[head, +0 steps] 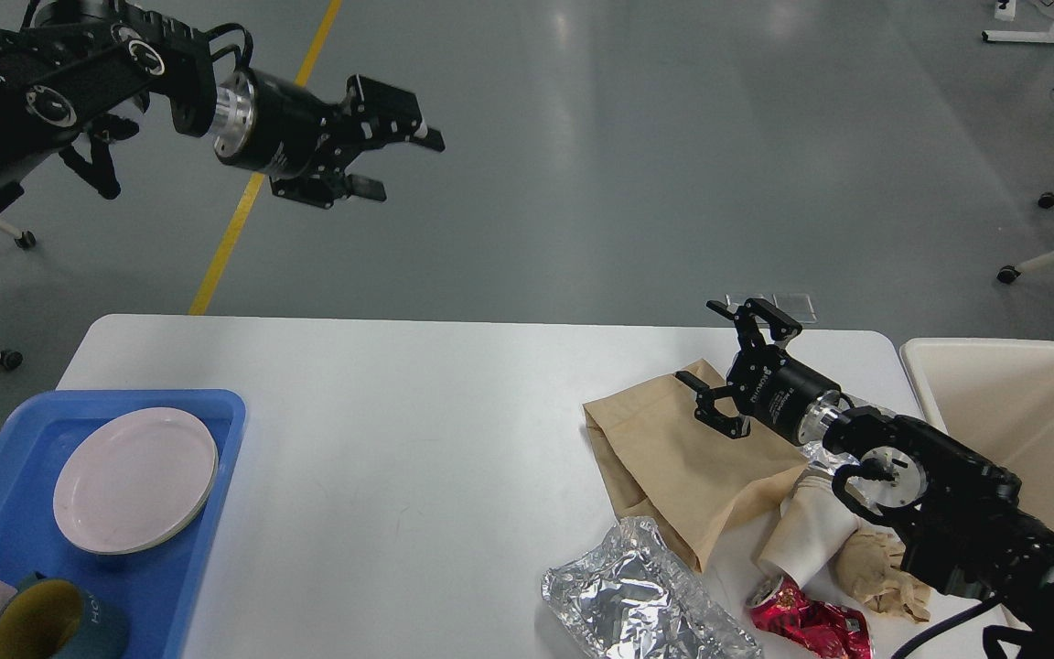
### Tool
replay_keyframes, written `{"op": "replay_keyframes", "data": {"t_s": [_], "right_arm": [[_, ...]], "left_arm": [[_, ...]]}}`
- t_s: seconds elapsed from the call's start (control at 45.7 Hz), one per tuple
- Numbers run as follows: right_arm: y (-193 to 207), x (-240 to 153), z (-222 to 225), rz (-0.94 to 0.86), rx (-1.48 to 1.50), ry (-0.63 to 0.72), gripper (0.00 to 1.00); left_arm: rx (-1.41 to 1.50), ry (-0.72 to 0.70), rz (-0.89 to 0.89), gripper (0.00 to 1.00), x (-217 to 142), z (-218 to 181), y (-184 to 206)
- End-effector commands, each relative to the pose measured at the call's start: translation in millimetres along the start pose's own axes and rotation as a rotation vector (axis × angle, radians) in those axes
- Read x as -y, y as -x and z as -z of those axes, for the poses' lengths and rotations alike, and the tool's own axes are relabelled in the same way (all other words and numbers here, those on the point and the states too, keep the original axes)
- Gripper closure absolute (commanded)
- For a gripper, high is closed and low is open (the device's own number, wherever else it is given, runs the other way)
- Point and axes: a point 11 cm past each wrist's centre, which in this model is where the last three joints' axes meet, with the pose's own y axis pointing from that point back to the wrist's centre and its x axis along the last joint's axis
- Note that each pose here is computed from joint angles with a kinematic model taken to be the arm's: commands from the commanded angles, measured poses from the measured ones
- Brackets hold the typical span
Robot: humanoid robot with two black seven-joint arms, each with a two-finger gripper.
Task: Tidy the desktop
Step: 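Release the pink plate and raise the left gripper above the tray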
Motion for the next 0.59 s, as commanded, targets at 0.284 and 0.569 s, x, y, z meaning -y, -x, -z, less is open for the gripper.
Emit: {"op": "replay_keyframes", "data": {"t_s": [0.284,0.569], "right_arm": [[0,0,0,0.0,0.0,0.001,0.0],[0,0,0,0.0,-0.001,0.001,0.0]], "left_arm": [[-0.334,0.397,-0.285,0.04,-12,19,-38],[-0.565,0.54,-0.301,0.04,18,44,-17]]}}
